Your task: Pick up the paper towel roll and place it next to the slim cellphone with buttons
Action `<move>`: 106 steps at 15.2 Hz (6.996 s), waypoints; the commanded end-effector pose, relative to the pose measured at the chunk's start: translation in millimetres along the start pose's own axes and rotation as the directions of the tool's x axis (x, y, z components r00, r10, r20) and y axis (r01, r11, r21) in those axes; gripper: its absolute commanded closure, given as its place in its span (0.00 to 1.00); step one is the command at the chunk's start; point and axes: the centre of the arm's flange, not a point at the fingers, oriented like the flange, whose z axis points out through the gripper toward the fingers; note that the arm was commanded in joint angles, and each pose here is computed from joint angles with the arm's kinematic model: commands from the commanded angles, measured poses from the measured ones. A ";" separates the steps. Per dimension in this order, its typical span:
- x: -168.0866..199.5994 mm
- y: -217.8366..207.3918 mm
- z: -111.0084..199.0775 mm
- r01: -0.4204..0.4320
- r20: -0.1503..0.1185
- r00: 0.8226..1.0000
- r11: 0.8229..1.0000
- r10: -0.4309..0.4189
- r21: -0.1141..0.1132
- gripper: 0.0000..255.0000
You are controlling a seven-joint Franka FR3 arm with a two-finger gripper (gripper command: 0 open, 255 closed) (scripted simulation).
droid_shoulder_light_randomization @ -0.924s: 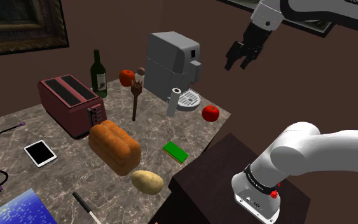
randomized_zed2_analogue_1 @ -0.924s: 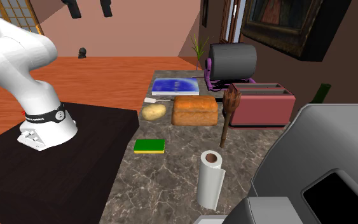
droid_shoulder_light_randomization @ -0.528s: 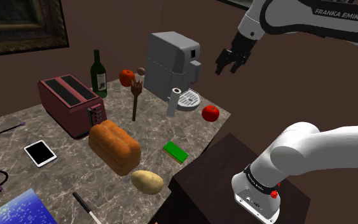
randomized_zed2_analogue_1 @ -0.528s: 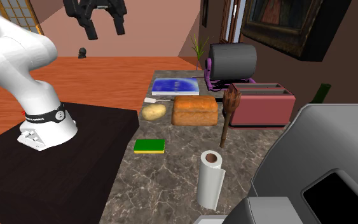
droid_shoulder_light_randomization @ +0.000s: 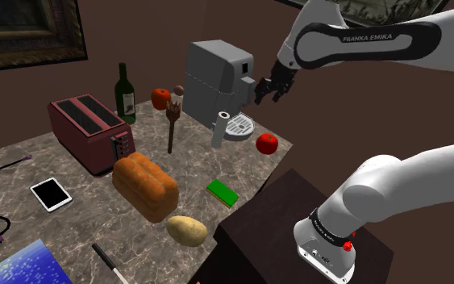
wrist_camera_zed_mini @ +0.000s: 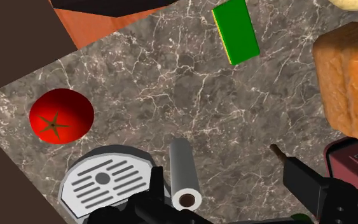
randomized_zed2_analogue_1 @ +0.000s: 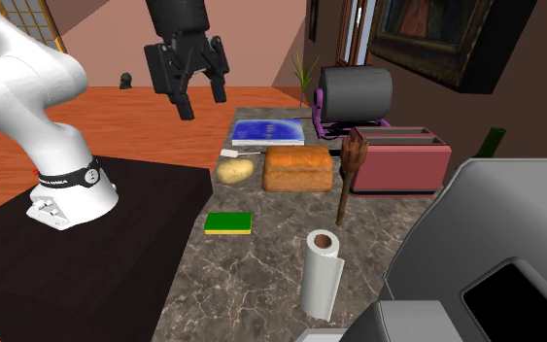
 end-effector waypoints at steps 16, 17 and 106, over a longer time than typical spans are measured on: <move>116.9 10.4 189.3 0.016 -0.056 0.998 1.000 -0.015 0.015 0.00; 124.1 10.8 200.0 0.017 -0.060 0.998 1.000 -0.016 0.016 0.00; 168.7 -58.2 12.8 0.020 -0.070 0.997 1.000 -0.019 0.019 1.00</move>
